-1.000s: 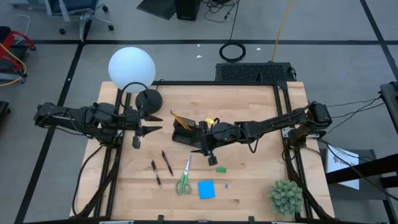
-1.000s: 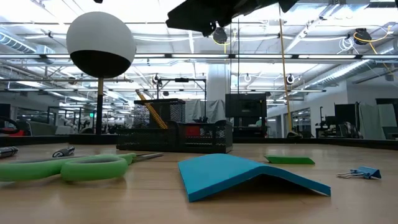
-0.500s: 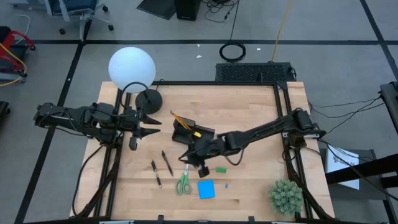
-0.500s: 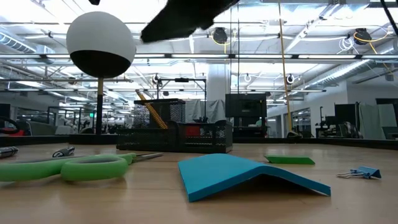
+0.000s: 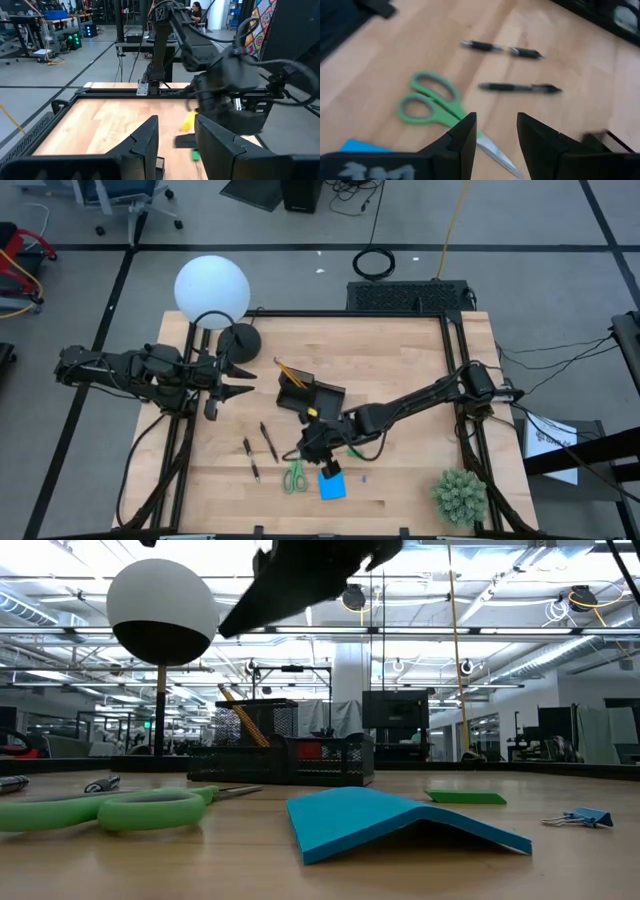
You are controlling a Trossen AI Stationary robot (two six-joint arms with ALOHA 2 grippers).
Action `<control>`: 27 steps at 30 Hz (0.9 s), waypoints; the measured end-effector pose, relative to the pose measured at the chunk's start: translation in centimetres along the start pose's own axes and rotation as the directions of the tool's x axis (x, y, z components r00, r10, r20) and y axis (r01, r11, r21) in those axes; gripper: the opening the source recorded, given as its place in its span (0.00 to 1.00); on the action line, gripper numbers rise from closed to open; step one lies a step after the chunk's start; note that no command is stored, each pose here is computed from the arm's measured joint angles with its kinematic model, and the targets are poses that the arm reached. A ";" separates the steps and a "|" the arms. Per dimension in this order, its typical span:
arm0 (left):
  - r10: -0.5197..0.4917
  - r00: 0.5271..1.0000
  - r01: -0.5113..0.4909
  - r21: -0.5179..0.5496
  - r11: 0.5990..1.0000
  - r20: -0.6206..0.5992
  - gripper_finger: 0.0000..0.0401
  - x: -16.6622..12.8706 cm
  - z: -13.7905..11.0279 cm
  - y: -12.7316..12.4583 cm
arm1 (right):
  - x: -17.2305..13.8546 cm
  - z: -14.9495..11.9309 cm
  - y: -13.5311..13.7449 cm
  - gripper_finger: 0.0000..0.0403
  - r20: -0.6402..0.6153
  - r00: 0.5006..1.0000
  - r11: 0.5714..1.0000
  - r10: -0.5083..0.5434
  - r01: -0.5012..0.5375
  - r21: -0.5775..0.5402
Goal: Pick and place office supplies into organizer
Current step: Put the green scissors into the black desk organizer
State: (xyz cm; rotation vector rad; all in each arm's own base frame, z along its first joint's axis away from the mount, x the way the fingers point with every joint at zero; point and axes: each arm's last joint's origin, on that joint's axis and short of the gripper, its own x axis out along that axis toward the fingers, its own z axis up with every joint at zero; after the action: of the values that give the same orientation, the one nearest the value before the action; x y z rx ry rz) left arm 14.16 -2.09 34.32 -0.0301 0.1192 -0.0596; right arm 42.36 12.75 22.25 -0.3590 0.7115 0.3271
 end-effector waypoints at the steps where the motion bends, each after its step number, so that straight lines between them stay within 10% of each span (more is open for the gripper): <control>1: 0.001 1.000 -0.001 0.000 1.000 -0.001 0.32 0.0 0.0 0.0 | 0.0 0.1 0.3 0.32 0.007 1.000 1.000 0.003 -0.003 -0.010; 27: 0.028 1.000 -0.028 0.021 0.999 0.009 0.32 0.0 0.1 0.1 | -0.2 0.6 1.2 0.32 -0.149 0.983 0.995 0.104 -0.102 0.018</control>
State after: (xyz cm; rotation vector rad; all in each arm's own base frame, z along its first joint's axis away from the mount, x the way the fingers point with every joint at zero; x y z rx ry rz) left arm 14.18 -2.00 34.39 -0.0080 0.1106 -0.0329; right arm 42.10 14.03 22.61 -0.3397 0.8808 0.3975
